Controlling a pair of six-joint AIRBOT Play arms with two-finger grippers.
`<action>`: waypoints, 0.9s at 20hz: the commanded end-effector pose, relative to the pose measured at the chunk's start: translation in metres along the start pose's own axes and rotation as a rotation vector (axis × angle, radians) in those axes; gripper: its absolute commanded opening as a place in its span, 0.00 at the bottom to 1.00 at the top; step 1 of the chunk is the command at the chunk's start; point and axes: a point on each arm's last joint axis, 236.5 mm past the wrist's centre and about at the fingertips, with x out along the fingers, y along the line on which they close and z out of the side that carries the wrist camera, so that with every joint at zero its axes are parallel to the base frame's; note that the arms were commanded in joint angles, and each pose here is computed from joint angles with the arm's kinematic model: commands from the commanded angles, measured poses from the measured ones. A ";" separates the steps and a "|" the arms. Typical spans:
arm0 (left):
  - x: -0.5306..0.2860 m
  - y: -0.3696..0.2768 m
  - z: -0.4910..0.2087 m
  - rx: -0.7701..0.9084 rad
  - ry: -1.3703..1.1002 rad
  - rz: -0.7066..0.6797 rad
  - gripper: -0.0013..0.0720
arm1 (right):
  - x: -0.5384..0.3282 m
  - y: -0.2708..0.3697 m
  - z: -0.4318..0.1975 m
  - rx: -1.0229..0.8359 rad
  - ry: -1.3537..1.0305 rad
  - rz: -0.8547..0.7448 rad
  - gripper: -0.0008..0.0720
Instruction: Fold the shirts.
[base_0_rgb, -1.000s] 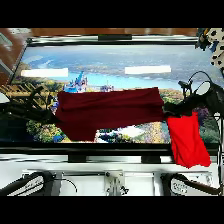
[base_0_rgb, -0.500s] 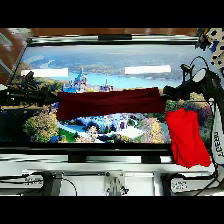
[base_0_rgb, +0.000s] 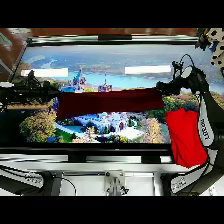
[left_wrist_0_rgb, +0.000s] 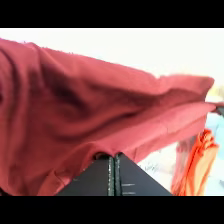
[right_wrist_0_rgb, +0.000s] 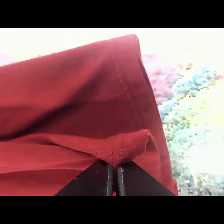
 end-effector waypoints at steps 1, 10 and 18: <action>0.009 0.016 0.008 -0.110 -0.019 0.015 0.09 | 0.009 0.002 -0.003 -0.007 0.018 -0.003 0.18; -0.021 -0.051 0.002 0.053 0.082 -0.073 0.72 | -0.015 -0.020 0.002 0.188 0.012 0.156 0.95; -0.022 -0.110 -0.010 0.283 0.079 -0.102 0.71 | 0.036 -0.004 -0.025 0.276 0.154 0.260 0.95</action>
